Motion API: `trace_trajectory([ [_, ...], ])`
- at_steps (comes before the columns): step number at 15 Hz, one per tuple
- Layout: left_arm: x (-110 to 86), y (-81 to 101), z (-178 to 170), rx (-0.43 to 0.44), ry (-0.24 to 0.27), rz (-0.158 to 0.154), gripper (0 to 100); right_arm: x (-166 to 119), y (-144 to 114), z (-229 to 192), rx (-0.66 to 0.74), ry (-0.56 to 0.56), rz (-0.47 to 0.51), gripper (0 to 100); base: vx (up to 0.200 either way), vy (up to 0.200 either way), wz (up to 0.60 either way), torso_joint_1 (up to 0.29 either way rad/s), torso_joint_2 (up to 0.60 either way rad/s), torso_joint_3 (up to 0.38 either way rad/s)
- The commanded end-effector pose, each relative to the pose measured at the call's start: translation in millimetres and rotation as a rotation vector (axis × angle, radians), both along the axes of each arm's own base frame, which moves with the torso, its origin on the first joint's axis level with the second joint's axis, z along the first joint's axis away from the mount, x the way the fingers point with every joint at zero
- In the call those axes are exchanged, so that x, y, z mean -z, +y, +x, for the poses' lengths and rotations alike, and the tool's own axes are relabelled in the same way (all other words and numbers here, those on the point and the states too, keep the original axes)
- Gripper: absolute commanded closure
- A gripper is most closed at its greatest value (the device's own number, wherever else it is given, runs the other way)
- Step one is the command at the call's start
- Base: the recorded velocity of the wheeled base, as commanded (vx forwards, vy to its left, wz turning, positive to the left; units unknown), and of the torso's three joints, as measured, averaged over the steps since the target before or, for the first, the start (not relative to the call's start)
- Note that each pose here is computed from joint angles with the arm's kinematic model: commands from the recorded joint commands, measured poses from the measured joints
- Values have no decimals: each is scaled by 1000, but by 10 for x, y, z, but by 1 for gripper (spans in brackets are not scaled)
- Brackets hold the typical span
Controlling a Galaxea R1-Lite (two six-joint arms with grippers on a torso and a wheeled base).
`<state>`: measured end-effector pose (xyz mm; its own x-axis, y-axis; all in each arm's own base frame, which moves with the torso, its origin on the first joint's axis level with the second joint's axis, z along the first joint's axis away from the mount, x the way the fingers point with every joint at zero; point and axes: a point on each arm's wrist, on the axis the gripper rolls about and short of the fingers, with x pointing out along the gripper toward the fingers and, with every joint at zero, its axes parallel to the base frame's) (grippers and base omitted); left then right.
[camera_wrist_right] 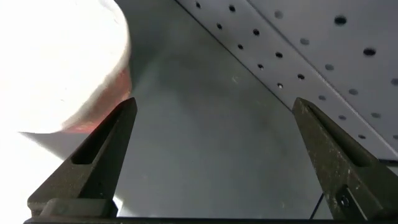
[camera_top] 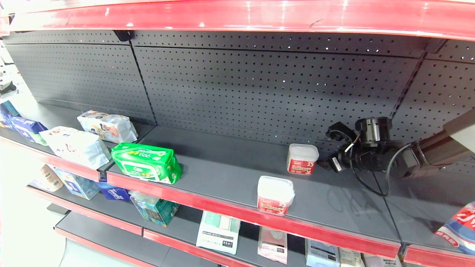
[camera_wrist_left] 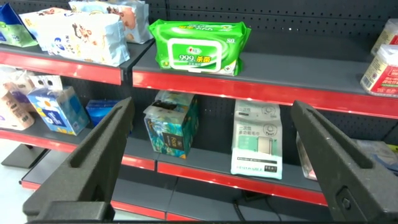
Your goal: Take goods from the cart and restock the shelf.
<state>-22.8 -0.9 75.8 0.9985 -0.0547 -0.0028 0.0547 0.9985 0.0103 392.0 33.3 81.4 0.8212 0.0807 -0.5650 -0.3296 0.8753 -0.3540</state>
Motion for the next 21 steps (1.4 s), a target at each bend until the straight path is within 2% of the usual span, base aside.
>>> trace_trajectory([
  [1,0,0,0,-1,0,0,0,55,-43,59,11,5,-1,0,0,0,0,0,0,0],
  [7,0,0,0,-1,0,0,0,27,-6,111,-2,-12,7,0,0,0,0,0,0,0],
  [14,0,0,0,1,0,0,0,-56,160,-46,-52,-8,32,0,0,0,0,0,0,0],
  [21,0,0,0,-1,0,0,0,-69,160,-87,-50,-5,31,0,0,0,0,0,0,0],
])
